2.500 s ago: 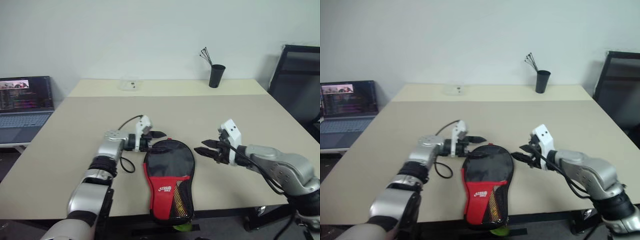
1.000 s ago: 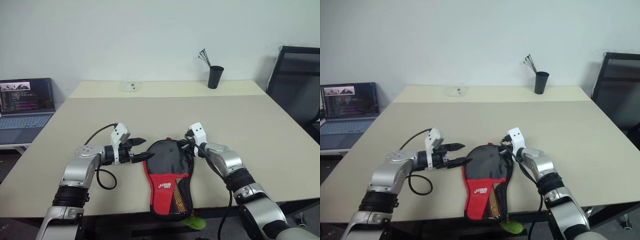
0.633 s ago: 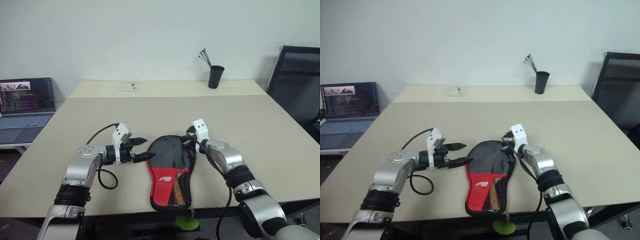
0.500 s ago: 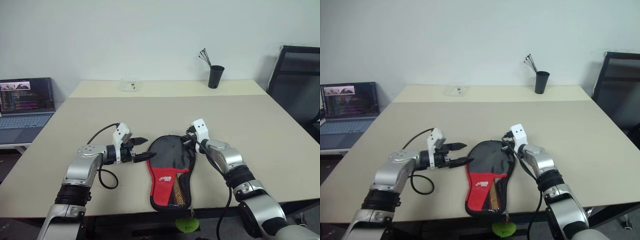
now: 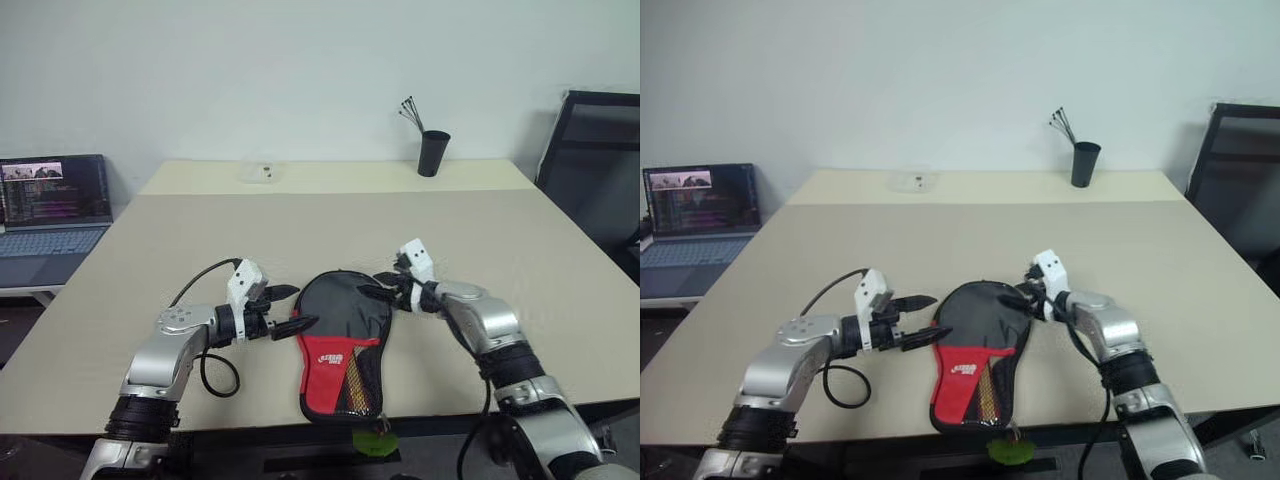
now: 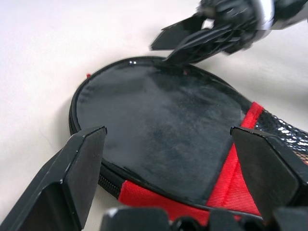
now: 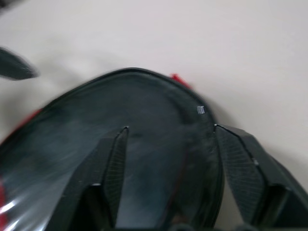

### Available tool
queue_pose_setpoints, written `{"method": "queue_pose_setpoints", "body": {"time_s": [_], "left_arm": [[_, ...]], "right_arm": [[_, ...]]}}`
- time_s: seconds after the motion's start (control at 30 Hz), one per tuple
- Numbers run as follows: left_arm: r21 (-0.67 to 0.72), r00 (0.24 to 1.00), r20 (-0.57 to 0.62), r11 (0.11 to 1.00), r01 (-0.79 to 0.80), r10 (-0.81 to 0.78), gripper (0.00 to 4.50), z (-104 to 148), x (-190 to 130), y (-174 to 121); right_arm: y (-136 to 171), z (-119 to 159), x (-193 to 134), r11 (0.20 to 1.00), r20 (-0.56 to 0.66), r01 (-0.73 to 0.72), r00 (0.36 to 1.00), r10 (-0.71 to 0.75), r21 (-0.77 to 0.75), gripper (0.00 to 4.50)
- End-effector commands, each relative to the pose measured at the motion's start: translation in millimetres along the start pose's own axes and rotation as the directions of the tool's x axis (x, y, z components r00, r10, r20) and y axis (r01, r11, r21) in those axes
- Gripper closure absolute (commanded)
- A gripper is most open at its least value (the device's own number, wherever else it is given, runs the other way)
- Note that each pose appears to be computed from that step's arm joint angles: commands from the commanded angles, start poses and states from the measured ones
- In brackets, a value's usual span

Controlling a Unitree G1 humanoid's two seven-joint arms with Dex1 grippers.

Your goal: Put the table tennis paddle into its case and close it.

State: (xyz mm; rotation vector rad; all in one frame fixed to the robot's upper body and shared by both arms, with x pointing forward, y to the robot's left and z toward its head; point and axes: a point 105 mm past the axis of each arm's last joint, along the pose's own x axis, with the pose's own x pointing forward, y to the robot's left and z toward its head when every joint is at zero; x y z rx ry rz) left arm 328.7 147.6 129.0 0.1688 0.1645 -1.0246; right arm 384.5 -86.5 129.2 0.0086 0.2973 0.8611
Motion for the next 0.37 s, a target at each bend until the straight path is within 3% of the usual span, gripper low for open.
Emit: {"method": "queue_pose_setpoints", "body": {"time_s": [0.03, 0.27, 0.37], "left_arm": [[0.112, 0.998, 0.062, 0.993, 0.024, -0.031, 0.0, 26, -1, -8], [0.16, 0.997, 0.064, 0.987, 0.029, -0.04, 0.0, 25, -7, -7], [0.155, 0.997, 0.071, 0.988, 0.02, -0.031, 0.0, 25, -6, -5]], "right_arm": [[6, 36, -39, 0.998, 0.105, -0.035, 0.994, 0.04, -0.046, 1.56], [41, 13, -89, 0.974, -0.035, -0.143, 0.99, 0.139, -0.176, 1.56], [42, 9, -97, 0.969, -0.075, -0.143, 0.989, 0.131, -0.203, 1.56]]}}
